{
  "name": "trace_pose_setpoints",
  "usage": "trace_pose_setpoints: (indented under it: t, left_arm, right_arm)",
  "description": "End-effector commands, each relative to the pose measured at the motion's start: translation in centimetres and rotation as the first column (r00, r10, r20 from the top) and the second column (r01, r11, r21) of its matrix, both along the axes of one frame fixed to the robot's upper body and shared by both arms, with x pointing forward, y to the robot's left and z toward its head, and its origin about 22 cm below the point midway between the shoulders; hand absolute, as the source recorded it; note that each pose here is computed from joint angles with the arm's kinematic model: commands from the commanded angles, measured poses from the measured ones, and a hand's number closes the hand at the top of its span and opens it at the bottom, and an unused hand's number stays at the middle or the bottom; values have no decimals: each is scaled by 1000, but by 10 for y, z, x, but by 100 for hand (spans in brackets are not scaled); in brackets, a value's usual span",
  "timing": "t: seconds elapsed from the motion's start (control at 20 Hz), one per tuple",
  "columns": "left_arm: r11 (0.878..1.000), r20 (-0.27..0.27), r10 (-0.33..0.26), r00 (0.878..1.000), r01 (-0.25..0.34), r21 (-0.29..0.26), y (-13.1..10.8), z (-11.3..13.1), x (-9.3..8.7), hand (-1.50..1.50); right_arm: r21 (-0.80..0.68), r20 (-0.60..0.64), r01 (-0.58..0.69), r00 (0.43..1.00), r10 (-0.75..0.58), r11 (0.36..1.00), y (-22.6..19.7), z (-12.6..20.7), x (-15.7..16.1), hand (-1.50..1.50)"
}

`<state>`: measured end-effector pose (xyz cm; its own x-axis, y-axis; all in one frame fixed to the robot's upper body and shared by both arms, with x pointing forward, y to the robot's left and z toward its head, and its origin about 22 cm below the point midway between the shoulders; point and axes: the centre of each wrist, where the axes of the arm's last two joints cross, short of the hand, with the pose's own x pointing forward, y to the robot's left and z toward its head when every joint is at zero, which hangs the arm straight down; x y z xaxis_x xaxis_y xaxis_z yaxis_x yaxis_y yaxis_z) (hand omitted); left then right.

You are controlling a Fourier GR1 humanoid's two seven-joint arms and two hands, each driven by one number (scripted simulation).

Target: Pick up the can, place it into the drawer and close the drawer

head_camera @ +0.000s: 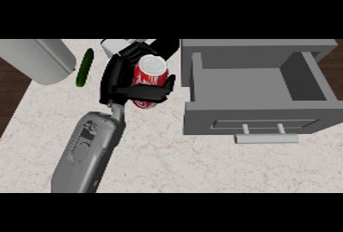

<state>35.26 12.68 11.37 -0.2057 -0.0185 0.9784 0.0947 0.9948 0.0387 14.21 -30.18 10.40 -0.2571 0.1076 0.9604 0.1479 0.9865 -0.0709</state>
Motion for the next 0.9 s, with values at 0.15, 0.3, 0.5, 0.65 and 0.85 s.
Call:
trace_pose_setpoints:
  t: [0.15, 0.3, 0.5, 0.65, 0.85]
  left_arm:
    - [999, 65, -22, 998, 20, 27, -61, 68, 13, 150]
    - [999, 48, -31, 998, 30, 30, -62, 78, 30, 150]
    - [997, 55, -38, 998, 34, 67, -91, 104, 25, 150]
    - [998, 35, -1, 999, -1, 63, -110, 104, 32, 150]
    - [997, 41, -30, 999, 27, 72, -119, 106, 37, 150]
  right_arm:
    - [-2, 7, 0, 1000, 0, 1000, 6, -1, 6, -150]
    - [-1, 9, 4, 1000, -4, 1000, -2, -10, -15, -150]
    - [-15, 4, 8, 1000, -8, 1000, 7, -5, 4, -150]
    - [-12, 10, -11, 1000, 11, 1000, 0, -7, -1, -150]
    - [0, 0, -7, 1000, 7, 1000, 4, -8, -6, -150]
